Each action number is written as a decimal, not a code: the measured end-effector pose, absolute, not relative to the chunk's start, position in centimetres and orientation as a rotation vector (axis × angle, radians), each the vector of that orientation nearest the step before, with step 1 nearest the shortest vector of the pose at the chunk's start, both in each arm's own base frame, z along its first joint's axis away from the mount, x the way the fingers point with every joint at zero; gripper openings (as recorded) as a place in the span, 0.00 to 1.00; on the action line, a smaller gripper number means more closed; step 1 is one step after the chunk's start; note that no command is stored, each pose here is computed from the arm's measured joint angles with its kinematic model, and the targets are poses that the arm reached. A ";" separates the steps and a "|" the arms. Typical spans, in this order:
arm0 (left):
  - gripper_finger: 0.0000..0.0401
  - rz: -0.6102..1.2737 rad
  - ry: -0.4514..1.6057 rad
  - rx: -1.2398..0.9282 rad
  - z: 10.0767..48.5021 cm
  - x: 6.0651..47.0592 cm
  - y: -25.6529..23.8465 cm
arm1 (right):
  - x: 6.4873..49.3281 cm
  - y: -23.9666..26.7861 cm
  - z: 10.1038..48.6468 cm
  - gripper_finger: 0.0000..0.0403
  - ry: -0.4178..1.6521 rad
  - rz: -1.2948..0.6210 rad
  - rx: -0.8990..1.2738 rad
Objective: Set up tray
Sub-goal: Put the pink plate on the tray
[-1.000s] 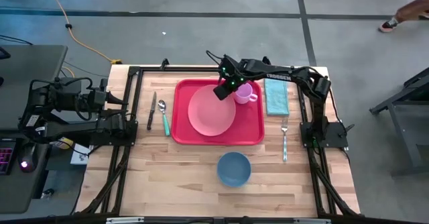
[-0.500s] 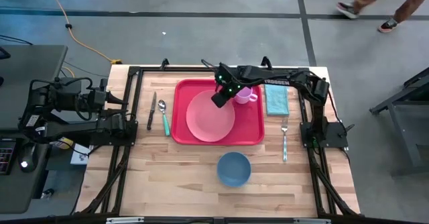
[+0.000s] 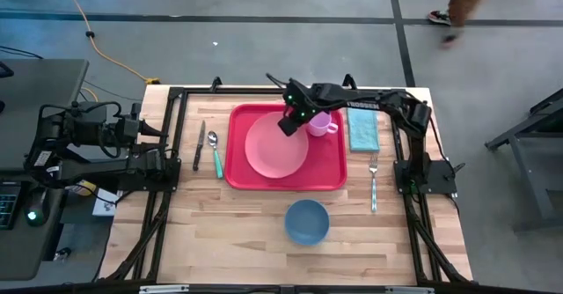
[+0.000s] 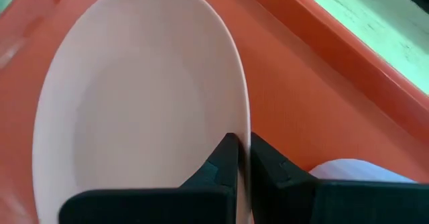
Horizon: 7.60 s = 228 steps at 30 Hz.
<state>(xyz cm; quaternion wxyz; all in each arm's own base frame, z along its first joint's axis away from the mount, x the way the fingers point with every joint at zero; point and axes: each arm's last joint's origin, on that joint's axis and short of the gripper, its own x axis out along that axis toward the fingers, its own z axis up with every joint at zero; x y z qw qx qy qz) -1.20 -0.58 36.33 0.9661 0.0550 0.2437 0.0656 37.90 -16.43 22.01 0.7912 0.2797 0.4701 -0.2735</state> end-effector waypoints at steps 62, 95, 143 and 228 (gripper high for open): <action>0.38 0.160 0.495 0.102 36.3 -1.2 -0.5 | 43.1 -16.7 19.0 0.00 0.985 -0.407 0.657; 0.38 0.151 0.494 0.092 36.3 -1.2 -0.5 | 44.7 -17.2 17.8 0.41 0.880 -0.305 0.678; 0.38 0.149 0.495 0.100 36.3 -1.2 -0.5 | 43.3 -11.6 25.9 0.33 1.275 -0.407 0.424; 0.38 0.123 0.495 0.140 36.3 -1.2 -0.6 | 32.2 -2.0 14.8 0.49 0.429 -0.473 1.123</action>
